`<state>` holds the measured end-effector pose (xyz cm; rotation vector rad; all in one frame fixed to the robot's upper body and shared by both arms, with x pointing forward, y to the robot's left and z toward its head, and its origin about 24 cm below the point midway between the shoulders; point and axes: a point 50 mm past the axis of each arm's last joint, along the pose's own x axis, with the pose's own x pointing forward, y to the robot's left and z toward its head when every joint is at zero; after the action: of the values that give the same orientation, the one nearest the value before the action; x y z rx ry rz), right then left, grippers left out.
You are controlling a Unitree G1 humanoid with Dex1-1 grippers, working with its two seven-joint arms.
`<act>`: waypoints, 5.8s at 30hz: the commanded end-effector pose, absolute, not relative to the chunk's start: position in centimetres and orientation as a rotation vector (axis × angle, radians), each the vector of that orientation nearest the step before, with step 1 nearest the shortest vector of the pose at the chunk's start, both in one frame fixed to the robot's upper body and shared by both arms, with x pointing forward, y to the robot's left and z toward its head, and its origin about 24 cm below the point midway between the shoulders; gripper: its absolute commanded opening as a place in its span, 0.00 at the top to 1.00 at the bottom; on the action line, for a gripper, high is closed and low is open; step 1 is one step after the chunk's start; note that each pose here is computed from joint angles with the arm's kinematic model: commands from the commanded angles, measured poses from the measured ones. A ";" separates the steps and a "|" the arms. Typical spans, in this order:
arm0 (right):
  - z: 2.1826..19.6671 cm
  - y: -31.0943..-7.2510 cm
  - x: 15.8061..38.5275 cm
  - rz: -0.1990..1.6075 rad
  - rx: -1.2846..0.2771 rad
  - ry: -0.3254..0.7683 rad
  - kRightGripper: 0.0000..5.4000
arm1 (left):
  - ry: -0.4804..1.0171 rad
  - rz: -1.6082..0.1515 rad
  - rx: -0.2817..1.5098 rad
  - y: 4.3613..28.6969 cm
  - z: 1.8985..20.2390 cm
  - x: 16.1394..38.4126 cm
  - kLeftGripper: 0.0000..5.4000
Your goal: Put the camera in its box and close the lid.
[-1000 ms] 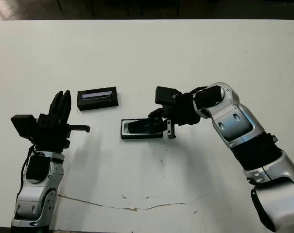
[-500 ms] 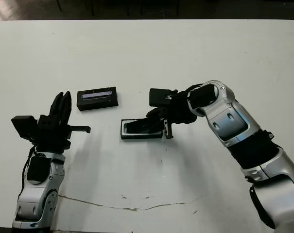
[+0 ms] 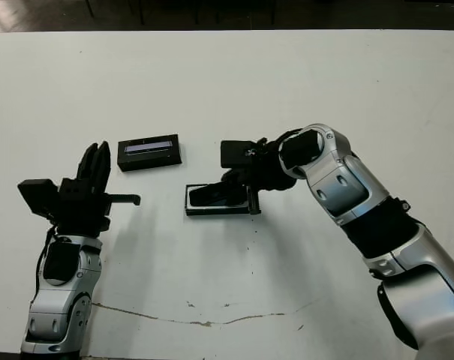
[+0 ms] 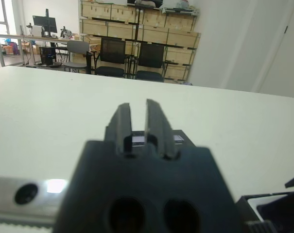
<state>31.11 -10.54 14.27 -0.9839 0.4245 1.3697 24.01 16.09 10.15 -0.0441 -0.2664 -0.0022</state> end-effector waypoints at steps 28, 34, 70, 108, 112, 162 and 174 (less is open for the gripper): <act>16.3 -11.5 31.8 1.432 -0.837 0.416 0.05 | -0.223 0.005 -0.025 16.5 9.4 23.7 1.00; 17.0 -12.3 31.9 1.342 -0.781 0.402 0.01 | -0.226 0.007 -0.025 16.5 9.4 23.7 1.00; 13.2 -21.3 28.1 0.618 -0.236 -0.001 1.00 | 0.130 -0.744 0.649 22.9 20.3 33.7 0.59; 12.9 -21.7 28.1 0.624 -0.227 0.070 1.00 | 0.510 -1.099 0.814 20.7 14.4 37.5 0.00; 12.9 -21.7 28.0 0.622 -0.209 0.083 1.00 | 0.508 -1.081 0.847 21.0 14.0 37.6 0.00; 13.1 -21.5 28.1 0.602 -0.207 0.072 1.00 | 0.121 -1.038 0.349 23.3 17.3 33.5 0.86; 13.5 -21.9 28.0 0.535 -0.105 0.004 1.00 | 0.166 -1.155 0.382 19.1 15.8 29.6 0.86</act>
<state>28.21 -21.51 14.00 -0.1275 -0.0075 0.5541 29.95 19.19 16.67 0.3663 0.1095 -1.1416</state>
